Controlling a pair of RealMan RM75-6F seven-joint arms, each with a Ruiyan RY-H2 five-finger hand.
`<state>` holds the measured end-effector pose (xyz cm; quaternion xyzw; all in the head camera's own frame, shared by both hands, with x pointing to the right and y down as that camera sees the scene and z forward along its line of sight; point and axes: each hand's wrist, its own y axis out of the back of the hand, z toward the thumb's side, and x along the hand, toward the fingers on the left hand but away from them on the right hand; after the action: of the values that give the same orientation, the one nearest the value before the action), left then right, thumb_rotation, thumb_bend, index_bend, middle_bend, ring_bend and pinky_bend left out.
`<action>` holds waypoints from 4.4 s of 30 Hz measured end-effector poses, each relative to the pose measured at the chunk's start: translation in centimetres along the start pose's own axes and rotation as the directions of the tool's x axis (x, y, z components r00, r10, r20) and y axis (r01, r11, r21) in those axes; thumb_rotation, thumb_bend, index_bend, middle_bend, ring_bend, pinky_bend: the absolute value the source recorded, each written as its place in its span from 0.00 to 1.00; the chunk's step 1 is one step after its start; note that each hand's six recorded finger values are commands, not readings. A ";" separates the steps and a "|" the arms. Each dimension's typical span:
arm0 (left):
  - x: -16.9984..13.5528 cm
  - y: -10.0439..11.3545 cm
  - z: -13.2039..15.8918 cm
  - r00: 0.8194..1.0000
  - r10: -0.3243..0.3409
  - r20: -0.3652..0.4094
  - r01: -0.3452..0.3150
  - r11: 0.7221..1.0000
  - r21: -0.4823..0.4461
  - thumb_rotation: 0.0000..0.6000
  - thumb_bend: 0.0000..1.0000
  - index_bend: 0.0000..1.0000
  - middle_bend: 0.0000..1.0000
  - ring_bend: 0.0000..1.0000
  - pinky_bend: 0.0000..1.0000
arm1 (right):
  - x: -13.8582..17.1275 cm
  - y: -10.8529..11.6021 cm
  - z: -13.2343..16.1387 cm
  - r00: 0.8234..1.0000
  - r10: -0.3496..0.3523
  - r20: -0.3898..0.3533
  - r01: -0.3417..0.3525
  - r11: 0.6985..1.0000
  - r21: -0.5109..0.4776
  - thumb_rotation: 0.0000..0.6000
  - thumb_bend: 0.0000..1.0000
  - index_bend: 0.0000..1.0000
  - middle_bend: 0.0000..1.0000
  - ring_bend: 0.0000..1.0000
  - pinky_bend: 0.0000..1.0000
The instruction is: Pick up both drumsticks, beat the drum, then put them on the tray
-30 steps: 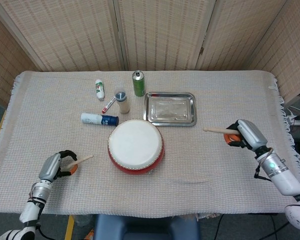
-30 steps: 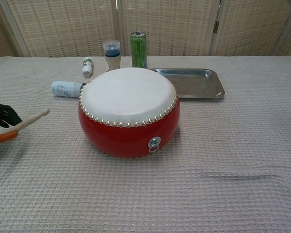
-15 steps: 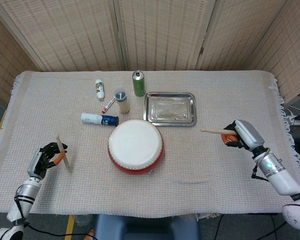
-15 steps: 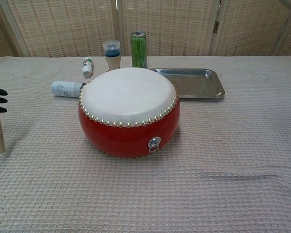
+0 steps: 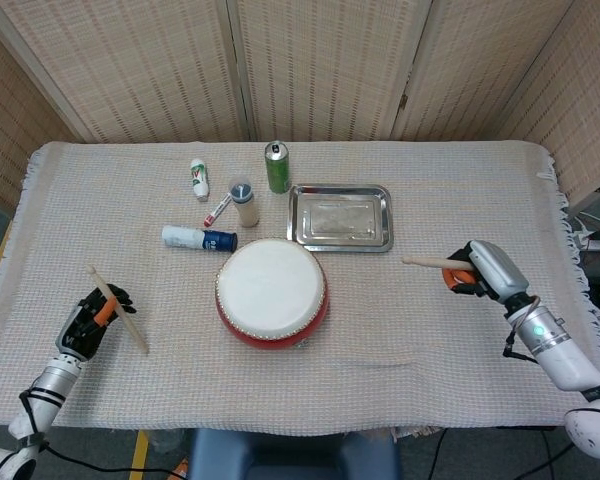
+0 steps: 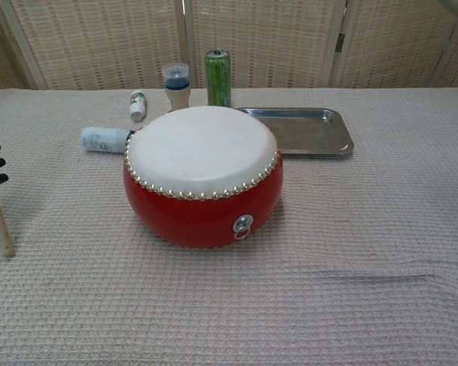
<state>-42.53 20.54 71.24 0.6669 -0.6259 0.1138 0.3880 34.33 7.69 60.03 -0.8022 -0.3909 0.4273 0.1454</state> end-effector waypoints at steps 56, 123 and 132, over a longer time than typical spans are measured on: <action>-3.2 -1.7 -5.4 0.992 -0.085 -0.096 0.111 0.939 0.326 0.63 0.32 0.76 0.81 0.76 0.68 | 0.5 0.6 0.3 0.999 -0.027 -0.031 0.026 0.999 -0.026 1.00 0.65 1.00 1.00 1.00 1.00; -1.0 -2.2 4.7 0.985 -0.170 0.001 0.056 0.328 0.943 1.00 0.69 1.00 1.00 1.00 1.00 | -3.9 -4.6 4.0 0.991 0.120 -0.051 -0.104 0.964 0.243 1.00 0.65 1.00 1.00 1.00 1.00; 0.9 -6.6 7.5 0.970 -0.240 0.043 -0.070 -0.109 0.992 1.00 0.69 1.00 1.00 1.00 1.00 | -8.3 -7.9 7.7 0.978 0.194 -0.082 -0.153 0.921 0.359 1.00 0.65 1.00 1.00 1.00 1.00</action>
<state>-38.78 14.37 64.28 0.7797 -0.3260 0.4444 -0.2971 21.48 5.83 64.63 -0.8183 -0.2267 0.4541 0.2698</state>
